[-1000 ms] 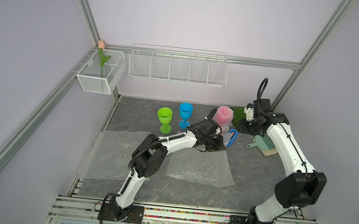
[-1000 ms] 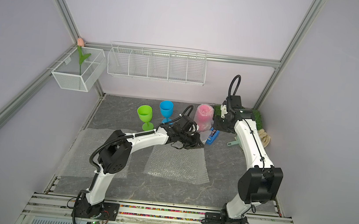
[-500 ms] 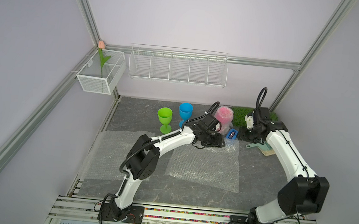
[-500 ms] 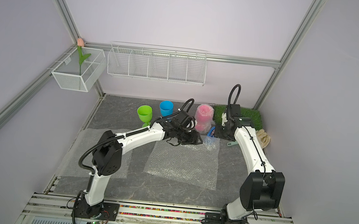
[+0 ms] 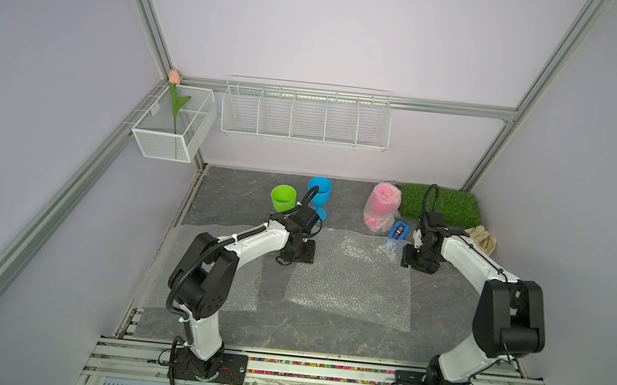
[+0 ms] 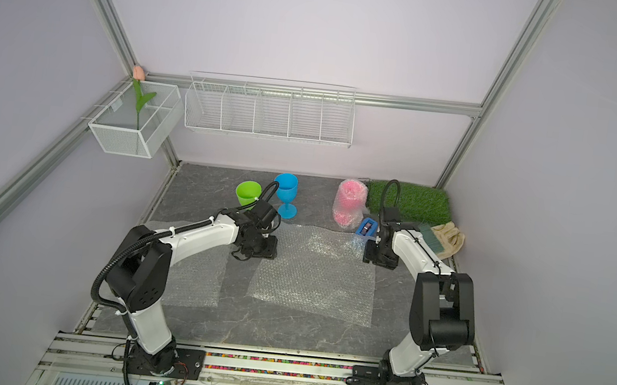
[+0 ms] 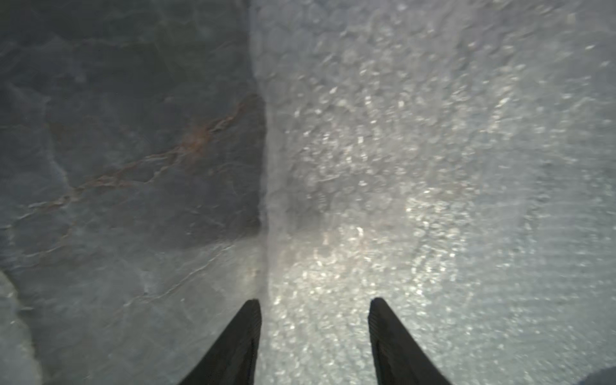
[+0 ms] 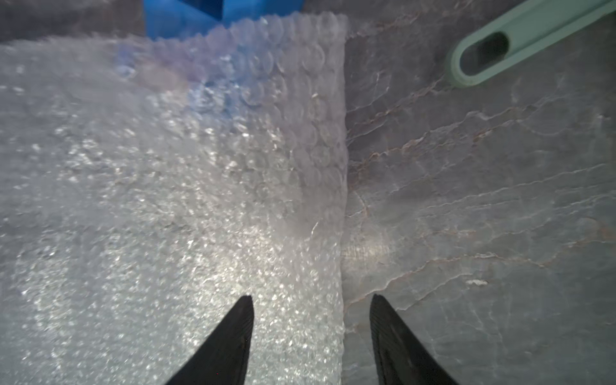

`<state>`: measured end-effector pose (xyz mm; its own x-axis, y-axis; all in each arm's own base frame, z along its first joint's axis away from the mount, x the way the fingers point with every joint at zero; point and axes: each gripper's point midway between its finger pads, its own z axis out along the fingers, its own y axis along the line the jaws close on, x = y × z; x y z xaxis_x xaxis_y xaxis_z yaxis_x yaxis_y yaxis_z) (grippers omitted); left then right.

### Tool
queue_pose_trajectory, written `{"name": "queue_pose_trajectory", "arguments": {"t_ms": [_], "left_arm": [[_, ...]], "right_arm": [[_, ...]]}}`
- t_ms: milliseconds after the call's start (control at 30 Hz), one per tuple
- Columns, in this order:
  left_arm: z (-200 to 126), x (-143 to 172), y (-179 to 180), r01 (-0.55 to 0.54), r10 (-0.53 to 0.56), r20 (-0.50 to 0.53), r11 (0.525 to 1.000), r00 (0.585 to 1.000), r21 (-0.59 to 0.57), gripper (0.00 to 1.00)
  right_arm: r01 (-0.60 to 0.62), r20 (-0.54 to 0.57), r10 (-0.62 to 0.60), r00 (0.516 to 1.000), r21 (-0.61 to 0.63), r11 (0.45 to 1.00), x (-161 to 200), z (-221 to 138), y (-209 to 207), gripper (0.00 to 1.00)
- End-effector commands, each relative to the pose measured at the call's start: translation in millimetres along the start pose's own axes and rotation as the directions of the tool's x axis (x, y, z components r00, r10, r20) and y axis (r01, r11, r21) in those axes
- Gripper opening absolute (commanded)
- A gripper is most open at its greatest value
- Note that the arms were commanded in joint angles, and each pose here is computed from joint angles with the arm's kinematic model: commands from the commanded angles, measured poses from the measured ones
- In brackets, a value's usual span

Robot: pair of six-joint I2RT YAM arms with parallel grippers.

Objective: Wrap wine glasses in bubble wrap
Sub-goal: Place the bubble wrap at the center of the board.

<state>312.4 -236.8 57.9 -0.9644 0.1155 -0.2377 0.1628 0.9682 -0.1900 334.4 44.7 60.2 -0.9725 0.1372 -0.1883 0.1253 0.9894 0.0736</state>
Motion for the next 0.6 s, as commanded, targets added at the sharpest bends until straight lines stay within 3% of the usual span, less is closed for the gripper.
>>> {"name": "queue_pose_trajectory", "arguments": {"t_ms": [0,100,233,433,567], "left_arm": [[5.8,0.7,16.9,-0.025,0.025,-0.007,0.999,1.000,-0.041,0.53],[14.0,3.1,13.9,-0.030,0.030,-0.025,0.999,0.999,-0.018,0.50],[21.7,4.8,11.7,-0.027,0.027,-0.038,1.000,0.999,-0.001,0.36],[21.8,9.0,10.1,-0.028,0.029,-0.042,0.999,0.999,0.018,0.10],[12.8,14.7,11.1,-0.013,0.014,-0.033,0.999,0.999,0.030,0.00]], "right_arm": [[-0.029,-0.008,0.029,1.000,0.004,1.000,0.1,16.5,-4.2,0.59],[-0.036,-0.025,0.036,0.999,-0.001,0.999,2.6,25.5,-4.9,0.58],[-0.043,-0.050,0.043,0.998,-0.011,0.999,6.5,36.5,-5.5,0.52],[-0.044,-0.056,0.043,0.997,-0.029,0.999,9.1,38.9,-3.1,0.26],[-0.038,-0.041,0.036,0.999,-0.052,0.998,9.5,29.9,1.9,0.16]]}}
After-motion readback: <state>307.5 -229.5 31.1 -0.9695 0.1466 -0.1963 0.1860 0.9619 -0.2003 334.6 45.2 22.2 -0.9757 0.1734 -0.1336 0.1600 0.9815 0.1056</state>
